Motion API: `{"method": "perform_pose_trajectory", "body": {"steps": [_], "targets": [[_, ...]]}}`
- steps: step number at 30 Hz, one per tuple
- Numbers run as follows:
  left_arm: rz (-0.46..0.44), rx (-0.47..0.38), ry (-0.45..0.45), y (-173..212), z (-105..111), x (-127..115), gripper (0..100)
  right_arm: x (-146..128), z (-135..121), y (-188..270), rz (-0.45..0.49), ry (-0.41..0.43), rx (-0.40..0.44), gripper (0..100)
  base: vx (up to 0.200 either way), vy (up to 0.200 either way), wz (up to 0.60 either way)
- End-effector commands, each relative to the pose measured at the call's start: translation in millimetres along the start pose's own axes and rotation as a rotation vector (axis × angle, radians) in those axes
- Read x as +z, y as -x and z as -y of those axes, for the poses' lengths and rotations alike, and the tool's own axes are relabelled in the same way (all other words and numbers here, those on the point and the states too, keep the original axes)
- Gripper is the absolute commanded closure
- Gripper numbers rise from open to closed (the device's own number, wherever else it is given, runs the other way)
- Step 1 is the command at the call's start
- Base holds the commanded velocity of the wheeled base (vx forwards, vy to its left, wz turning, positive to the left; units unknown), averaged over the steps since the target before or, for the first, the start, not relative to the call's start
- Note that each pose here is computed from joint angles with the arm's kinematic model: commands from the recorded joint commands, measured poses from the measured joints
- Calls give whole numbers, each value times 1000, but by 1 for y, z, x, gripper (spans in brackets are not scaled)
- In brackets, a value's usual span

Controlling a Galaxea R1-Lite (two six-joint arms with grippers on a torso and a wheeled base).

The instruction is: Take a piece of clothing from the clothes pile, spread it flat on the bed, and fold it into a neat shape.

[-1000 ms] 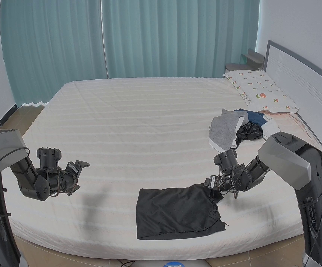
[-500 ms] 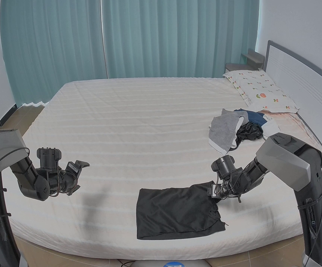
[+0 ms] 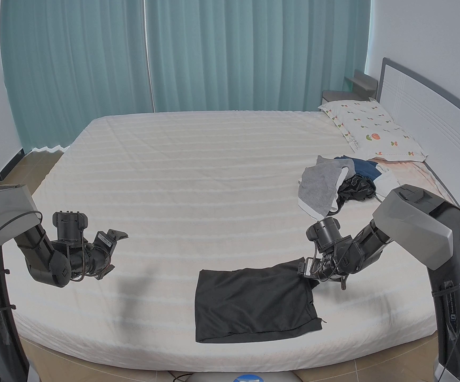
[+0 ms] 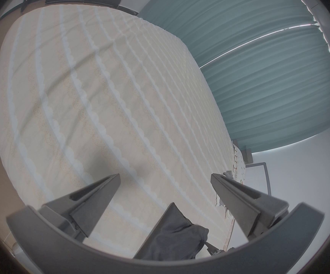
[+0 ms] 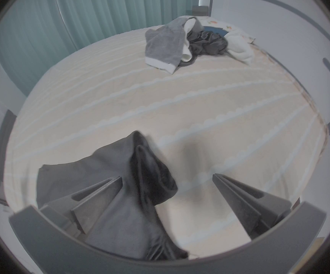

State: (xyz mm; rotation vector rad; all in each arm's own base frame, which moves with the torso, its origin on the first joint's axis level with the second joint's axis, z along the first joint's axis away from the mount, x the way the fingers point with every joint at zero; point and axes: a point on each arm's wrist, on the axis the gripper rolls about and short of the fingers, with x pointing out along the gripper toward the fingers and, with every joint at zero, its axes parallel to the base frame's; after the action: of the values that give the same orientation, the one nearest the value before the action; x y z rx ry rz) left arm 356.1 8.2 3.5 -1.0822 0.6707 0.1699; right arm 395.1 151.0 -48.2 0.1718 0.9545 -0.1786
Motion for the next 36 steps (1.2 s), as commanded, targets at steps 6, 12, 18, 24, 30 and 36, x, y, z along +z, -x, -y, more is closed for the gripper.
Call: {"method": "perform_pose_trajectory", "body": {"steps": [6,12,18,24,30,36], "targets": [[0,1,2,0,0,0,0,-10,8,15,-27,-2,65,0,0,0,0],[1,-1,1,0,0,0,0,-18,9,20,-45,53,71,0,-200,0,0],[1,-1,1,0,0,0,0,-22,9,21,-74,59,98,0,-200,0,0],[0,1,2,0,0,0,0,-23,8,18,-85,68,96,0,0,0,0],[1,-1,1,0,0,0,0,-19,5,11,-87,48,140,0,0,0,0],[1,-1,1,0,0,0,0,-16,-1,4,-96,37,174,0,0,0,0]]}}
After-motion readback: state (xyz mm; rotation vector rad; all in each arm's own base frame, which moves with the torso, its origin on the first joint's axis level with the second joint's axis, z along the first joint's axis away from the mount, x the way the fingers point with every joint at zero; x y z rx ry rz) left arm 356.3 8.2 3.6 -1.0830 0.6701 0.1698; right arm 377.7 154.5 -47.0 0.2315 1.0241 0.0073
